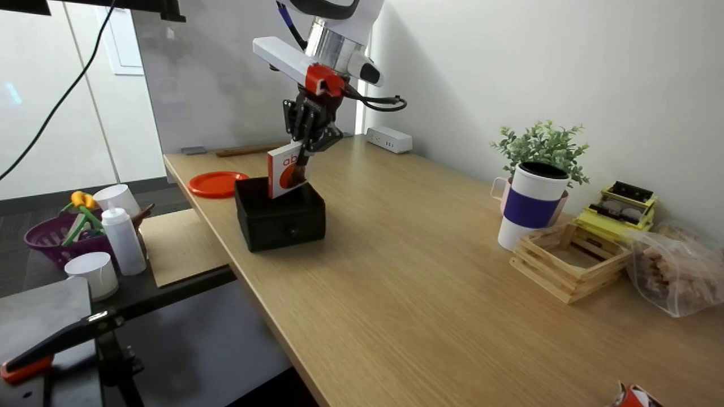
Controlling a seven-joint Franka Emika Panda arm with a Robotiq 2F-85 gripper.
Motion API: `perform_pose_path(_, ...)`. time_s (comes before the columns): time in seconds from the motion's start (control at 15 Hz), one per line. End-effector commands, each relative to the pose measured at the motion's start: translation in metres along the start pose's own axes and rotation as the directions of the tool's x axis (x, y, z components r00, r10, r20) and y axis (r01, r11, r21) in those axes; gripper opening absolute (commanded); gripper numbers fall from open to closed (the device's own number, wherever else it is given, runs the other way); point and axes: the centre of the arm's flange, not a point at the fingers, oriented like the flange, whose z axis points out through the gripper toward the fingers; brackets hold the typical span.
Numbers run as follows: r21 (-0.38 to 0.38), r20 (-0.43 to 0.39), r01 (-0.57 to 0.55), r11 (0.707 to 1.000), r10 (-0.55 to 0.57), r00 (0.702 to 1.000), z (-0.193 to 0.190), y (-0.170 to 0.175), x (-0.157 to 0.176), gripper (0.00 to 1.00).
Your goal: Put the book in the box
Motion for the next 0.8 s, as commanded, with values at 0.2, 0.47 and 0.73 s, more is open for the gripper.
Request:
perform_pose_path(0.2, -0.045, 0.024, -0.036, 0.998, 0.037, 0.999, 0.0048, -0.0016, -0.0138, 0.04)
perform_pose_path(0.47, -0.074, 0.045, -0.024, 0.997, 0.027, 0.999, 0.0077, -0.0021, -0.0185, 0.04)
perform_pose_path(0.73, -0.091, 0.058, -0.018, 0.996, 0.023, 0.998, 0.0098, -0.0017, -0.0199, 0.04)
